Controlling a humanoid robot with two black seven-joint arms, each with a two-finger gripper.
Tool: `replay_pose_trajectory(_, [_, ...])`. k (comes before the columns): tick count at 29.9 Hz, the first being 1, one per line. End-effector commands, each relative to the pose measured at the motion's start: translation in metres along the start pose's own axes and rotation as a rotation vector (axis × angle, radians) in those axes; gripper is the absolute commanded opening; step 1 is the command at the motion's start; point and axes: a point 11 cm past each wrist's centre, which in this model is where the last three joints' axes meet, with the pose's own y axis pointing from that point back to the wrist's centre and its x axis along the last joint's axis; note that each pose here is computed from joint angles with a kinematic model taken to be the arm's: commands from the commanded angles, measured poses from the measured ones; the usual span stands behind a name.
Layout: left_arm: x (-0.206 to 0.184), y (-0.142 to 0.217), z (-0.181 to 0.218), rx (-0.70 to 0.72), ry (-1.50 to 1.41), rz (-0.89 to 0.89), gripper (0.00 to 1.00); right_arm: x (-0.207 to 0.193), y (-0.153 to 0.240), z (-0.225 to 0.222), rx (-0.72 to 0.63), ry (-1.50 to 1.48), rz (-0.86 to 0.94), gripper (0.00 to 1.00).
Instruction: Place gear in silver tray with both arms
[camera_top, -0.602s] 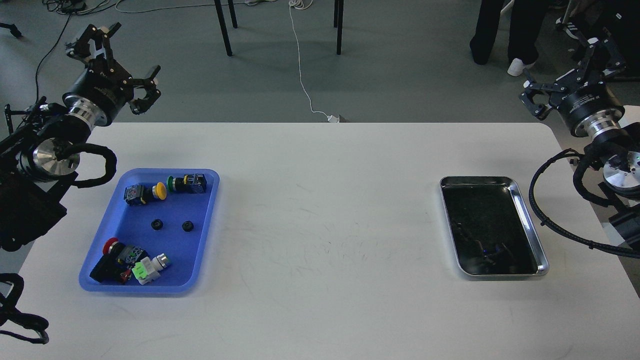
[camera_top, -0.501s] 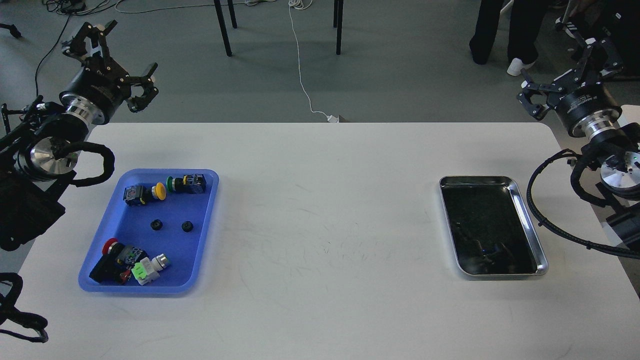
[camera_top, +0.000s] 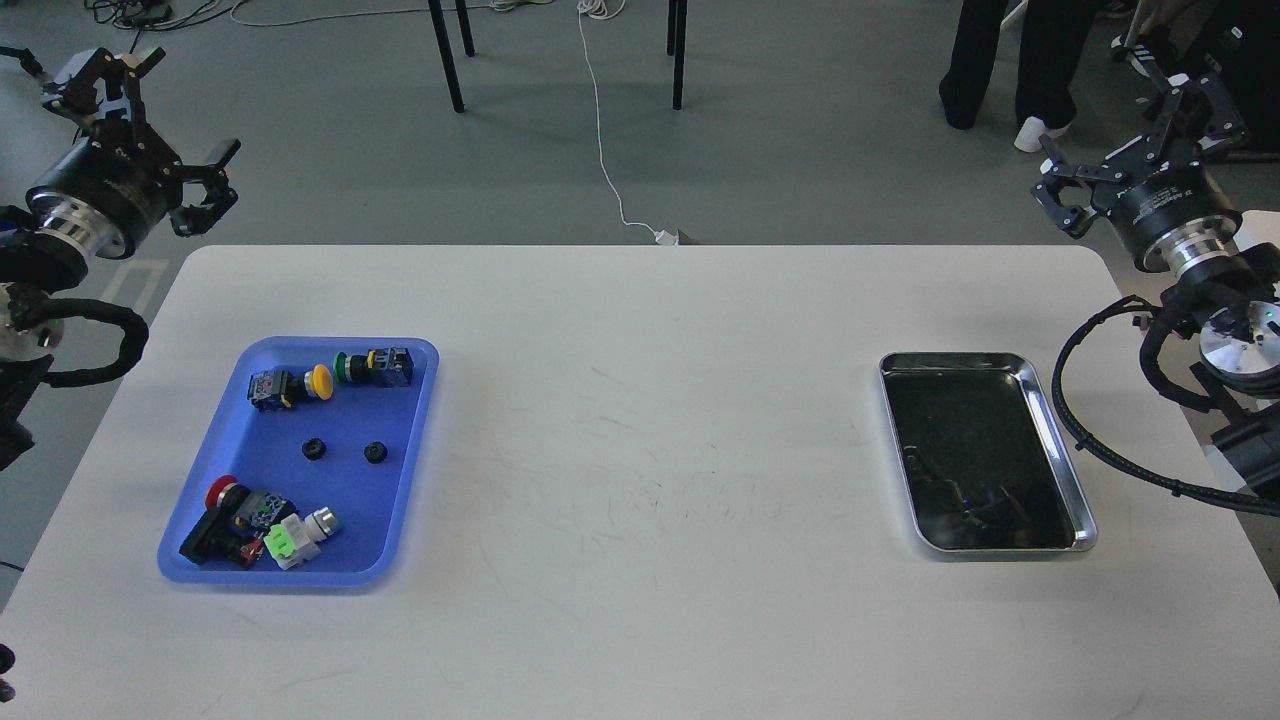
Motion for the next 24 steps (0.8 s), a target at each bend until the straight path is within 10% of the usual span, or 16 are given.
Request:
replay_pose_trajectory(1, [0.008, 0.014, 0.024, 0.037, -0.167, -0.028, 0.98, 0.006, 0.003, -0.007, 0.007, 0.012, 0.015, 1.00])
replay_pose_trajectory(17, [-0.041, 0.059, 0.057, 0.158, -0.923, -0.396, 0.81, 0.021, 0.013, 0.006, -0.012, 0.013, 0.054, 1.00])
replay_pose_trajectory(24, [-0.038, 0.080, 0.009, 0.380, -1.214, -0.561, 0.79, 0.022, 0.013, 0.007, -0.014, 0.016, 0.055, 1.00])
